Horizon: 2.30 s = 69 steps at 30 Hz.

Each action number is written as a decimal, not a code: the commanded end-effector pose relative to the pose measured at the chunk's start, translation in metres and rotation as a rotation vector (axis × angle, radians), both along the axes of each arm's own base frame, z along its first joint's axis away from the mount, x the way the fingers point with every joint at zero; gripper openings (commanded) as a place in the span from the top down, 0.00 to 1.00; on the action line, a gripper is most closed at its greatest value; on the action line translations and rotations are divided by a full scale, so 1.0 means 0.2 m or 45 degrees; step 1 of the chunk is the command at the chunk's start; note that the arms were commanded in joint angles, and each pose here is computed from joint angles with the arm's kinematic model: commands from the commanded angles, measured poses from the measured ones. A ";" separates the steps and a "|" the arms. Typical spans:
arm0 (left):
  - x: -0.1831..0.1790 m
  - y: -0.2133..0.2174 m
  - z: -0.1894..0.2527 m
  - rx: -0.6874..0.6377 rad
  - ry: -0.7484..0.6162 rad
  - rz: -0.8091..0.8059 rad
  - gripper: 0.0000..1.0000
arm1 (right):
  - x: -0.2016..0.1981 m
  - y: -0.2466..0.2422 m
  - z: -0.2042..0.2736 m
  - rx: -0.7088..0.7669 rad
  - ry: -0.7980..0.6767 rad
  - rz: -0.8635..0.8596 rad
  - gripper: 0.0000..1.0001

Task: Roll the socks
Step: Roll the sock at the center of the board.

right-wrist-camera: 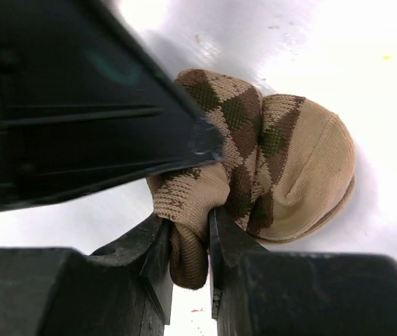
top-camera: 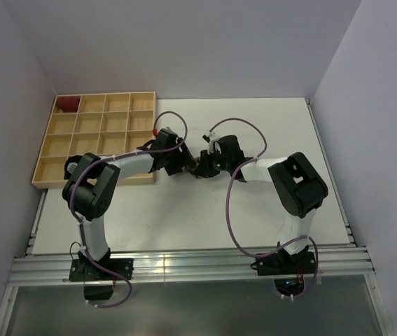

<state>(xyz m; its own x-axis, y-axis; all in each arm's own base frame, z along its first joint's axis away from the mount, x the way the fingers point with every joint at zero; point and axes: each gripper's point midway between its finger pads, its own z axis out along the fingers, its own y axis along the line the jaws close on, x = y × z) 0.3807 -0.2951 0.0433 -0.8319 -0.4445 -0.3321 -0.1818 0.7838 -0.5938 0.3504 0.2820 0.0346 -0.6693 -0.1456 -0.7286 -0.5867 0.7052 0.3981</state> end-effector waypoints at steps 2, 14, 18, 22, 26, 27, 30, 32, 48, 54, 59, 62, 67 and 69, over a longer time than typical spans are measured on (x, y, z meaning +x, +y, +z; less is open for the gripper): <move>0.05 0.00 0.24 -0.099 -0.155 0.073 0.26 | -0.19 -0.02 -0.16 0.116 0.435 0.081 1.00; -0.11 -0.01 0.30 -0.334 -0.331 0.143 0.28 | -0.18 -0.07 -0.20 0.309 0.801 0.015 1.00; -0.15 -0.04 0.24 -0.350 -0.329 0.124 0.28 | -0.19 -0.07 -0.25 0.318 0.879 0.005 1.00; -0.13 -0.01 0.21 -0.392 -0.367 0.201 0.25 | -0.19 -0.07 -0.26 0.325 0.921 -0.002 1.00; -0.11 -0.01 0.22 -0.457 -0.430 0.233 0.24 | -0.19 -0.07 -0.27 0.323 0.945 -0.013 1.00; -0.10 -0.01 0.23 -0.464 -0.438 0.240 0.24 | -0.19 -0.08 -0.28 0.320 0.948 -0.021 1.00; -0.08 -0.01 0.18 -0.455 -0.414 0.259 0.23 | -0.19 -0.08 -0.28 0.322 0.973 -0.030 1.00; -0.08 -0.01 0.13 -0.433 -0.390 0.267 0.23 | -0.20 -0.07 -0.28 0.328 0.983 -0.028 1.00; -0.12 0.01 -0.13 -0.323 -0.218 0.284 0.46 | -0.22 -0.08 -0.30 0.308 1.028 -0.042 1.00; -0.20 0.06 -0.27 -0.199 -0.077 0.286 0.70 | -0.21 -0.09 -0.26 0.263 0.911 -0.029 0.91; -0.25 0.06 -0.35 -0.071 0.052 0.211 0.76 | -0.15 -0.15 -0.13 0.144 0.647 -0.106 0.65; -0.29 0.08 -0.39 -0.017 0.113 0.191 0.76 | -0.10 -0.21 -0.01 0.088 0.445 -0.179 0.54; -0.29 0.08 -0.37 0.067 0.135 0.133 0.76 | -0.01 -0.29 0.19 -0.010 0.075 -0.273 0.42; -0.29 0.09 -0.36 0.122 0.152 0.106 0.76 | -0.03 -0.29 0.28 -0.084 -0.109 -0.286 0.39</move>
<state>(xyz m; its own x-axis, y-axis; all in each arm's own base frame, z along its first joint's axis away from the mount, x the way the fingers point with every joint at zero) 0.3669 -0.3200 0.0425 -0.7355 -0.6103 -0.2942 -0.2108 0.6188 -0.7567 0.3260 0.2368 0.0618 -0.8109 0.0091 -0.5852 -0.3799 0.7524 0.5381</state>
